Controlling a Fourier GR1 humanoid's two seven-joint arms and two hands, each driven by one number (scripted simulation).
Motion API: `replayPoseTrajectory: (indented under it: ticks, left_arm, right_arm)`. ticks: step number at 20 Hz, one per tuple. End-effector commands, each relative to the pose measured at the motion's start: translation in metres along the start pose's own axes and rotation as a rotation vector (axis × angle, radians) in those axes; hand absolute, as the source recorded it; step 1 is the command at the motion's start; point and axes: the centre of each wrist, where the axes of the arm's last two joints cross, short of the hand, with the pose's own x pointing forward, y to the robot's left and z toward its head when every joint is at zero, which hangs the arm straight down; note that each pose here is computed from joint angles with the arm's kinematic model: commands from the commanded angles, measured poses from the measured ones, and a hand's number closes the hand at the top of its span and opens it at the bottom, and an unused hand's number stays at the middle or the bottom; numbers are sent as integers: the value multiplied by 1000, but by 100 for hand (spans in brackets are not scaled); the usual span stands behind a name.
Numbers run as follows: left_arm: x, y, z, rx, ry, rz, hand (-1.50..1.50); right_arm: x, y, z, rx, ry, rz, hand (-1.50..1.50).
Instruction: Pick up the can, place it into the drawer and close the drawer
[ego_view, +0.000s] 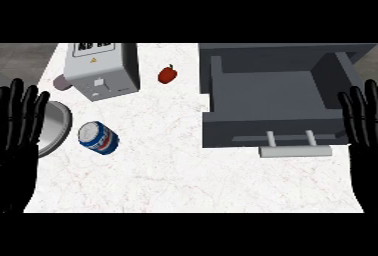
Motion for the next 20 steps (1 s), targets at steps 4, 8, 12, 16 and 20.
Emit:
replayPoseTrajectory:
  ticks: [4, 8, 12, 16, 20]
  left_arm:
    - [8, 1, 2, 211, 35, -84, -150]
    - [-29, 21, 36, 506, 394, -67, -150]
    - [6, 9, 28, 545, 430, -51, -150]
    - [5, 4, 26, 567, 437, -93, -150]
    - [3, 1, 19, 539, 431, -66, -150]
  right_arm:
    - [-5, -5, 4, -30, 11, -35, -150]
    - [-28, -20, 22, -148, 290, 6, -150]
    - [-13, -12, 13, -151, 333, -22, -150]
    - [-16, -16, 6, -142, 320, 9, -150]
    - [-23, -33, -4, -146, 313, 0, -150]
